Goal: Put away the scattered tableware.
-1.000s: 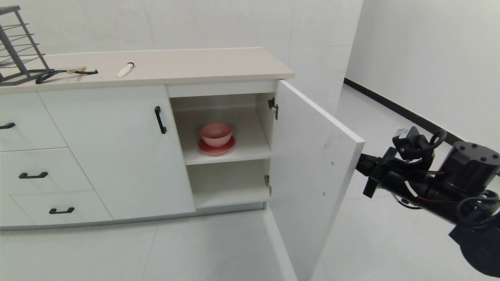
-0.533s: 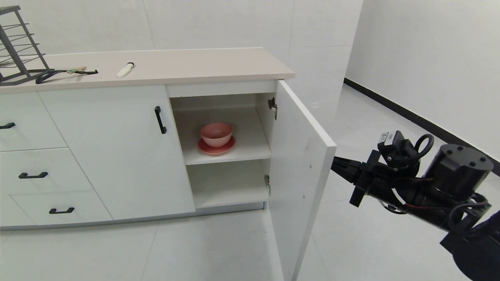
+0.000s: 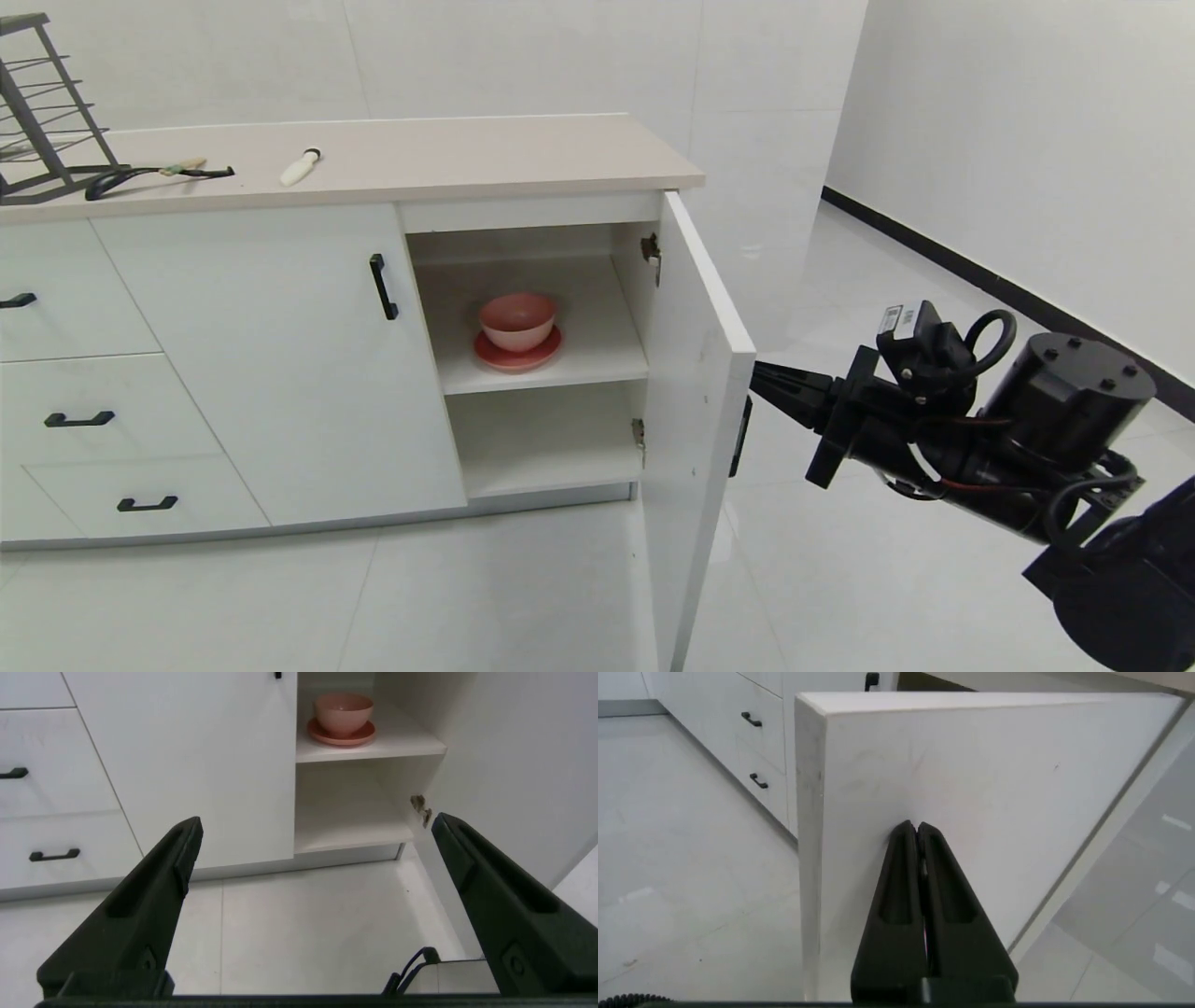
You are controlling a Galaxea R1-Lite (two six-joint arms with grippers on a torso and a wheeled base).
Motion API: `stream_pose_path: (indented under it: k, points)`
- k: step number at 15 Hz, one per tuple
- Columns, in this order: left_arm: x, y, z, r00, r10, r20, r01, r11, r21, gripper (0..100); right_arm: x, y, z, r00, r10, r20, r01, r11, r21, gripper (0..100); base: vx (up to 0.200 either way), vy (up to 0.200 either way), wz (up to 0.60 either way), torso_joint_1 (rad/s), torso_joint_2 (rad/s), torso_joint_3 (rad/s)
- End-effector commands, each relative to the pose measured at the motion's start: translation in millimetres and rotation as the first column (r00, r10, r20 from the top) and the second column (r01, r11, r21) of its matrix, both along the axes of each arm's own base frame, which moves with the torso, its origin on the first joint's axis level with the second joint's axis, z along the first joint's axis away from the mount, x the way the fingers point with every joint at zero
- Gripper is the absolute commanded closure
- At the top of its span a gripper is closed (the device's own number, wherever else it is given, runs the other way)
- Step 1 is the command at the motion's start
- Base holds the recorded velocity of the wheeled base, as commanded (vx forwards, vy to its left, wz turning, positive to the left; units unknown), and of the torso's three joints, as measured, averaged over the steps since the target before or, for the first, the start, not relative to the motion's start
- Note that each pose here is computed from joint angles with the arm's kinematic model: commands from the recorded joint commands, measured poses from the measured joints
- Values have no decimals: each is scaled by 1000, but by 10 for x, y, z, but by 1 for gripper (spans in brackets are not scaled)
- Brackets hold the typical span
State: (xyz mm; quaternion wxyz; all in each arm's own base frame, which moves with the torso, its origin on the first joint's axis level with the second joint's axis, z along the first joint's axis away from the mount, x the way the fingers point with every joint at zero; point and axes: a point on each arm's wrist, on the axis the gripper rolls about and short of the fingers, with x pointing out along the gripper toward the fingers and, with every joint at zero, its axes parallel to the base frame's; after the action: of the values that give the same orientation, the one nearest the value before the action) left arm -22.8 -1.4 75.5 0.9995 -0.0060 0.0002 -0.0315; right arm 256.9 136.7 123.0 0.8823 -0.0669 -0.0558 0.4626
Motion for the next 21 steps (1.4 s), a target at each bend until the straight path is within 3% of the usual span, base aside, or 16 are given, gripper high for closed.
stream_pose_path:
  k: [1,11,21]
  points:
    - [1,0,0,1000,2,-2,-2,1000,-2,0,31,42,-10,1000,9,3,-9,1000,1,100,0,0,0,0,0,0]
    - [1,0,0,1000,2,-2,-2,1000,-2,0,206,429,-152,999,53,-1,-53,999,7,100,0,0,0,0,0,0]
    - [1,0,0,1000,0,-2,0,1000,-3,0,420,666,-99,996,68,65,-71,996,47,100,0,0,0,0,0,0]
